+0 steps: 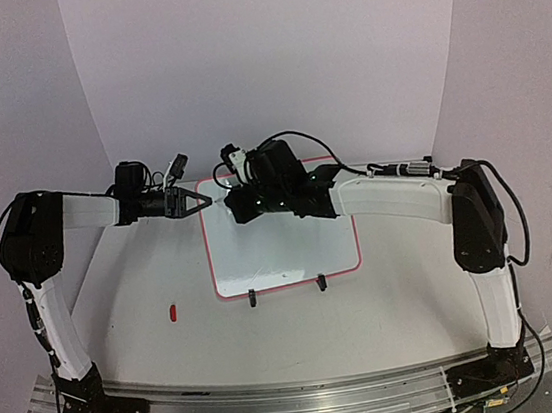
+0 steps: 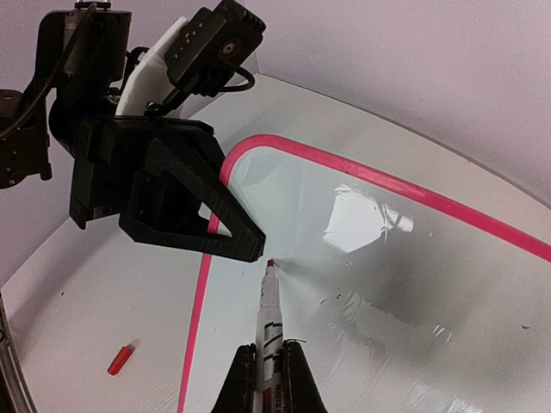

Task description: Write a sentence on the whiteboard

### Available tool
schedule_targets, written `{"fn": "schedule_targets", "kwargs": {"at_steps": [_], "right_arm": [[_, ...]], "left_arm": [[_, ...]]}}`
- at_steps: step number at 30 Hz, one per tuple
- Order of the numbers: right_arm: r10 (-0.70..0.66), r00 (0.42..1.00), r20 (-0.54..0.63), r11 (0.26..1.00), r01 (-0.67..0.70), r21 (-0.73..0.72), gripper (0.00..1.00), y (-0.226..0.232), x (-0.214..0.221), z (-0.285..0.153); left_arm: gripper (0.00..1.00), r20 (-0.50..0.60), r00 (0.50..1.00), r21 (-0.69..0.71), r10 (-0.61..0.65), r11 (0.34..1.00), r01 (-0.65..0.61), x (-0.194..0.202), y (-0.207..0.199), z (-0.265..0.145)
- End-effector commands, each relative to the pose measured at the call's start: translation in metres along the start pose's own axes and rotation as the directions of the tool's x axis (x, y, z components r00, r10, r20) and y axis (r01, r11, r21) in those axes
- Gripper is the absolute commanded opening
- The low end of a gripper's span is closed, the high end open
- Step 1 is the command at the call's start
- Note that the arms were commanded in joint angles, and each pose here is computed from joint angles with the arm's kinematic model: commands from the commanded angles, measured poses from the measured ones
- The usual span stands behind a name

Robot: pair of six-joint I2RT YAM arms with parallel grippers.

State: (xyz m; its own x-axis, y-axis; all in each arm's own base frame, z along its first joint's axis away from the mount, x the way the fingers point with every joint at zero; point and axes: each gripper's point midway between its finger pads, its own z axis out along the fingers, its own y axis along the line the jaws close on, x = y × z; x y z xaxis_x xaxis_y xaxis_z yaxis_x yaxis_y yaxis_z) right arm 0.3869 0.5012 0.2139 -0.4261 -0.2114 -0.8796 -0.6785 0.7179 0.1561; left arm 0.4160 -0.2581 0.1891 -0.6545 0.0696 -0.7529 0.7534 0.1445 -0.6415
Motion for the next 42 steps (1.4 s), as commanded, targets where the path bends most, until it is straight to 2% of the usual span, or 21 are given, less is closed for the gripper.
{"fn": "schedule_targets", "kwargs": {"at_steps": [1, 18, 42], "right_arm": [[-0.002, 1.0, 0.03, 1.0, 0.002, 0.01, 0.0, 0.003, -0.014, 0.0], [0.011, 1.0, -0.021, 0.998, -0.01, 0.07, 0.0, -0.007, -0.004, 0.005], [-0.003, 0.999, -0.033, 0.979, 0.009, 0.202, 0.0, -0.033, 0.001, -0.013]], "left_arm": [[0.0, -0.002, 0.995, -0.023, 0.101, 0.995, -0.101, -0.003, -0.002, 0.004], [0.0, -0.005, 0.993, -0.019, 0.118, 0.993, -0.118, -0.001, -0.005, 0.003], [0.0, -0.004, 0.992, -0.015, 0.129, 0.992, -0.129, -0.001, -0.007, 0.002]]}}
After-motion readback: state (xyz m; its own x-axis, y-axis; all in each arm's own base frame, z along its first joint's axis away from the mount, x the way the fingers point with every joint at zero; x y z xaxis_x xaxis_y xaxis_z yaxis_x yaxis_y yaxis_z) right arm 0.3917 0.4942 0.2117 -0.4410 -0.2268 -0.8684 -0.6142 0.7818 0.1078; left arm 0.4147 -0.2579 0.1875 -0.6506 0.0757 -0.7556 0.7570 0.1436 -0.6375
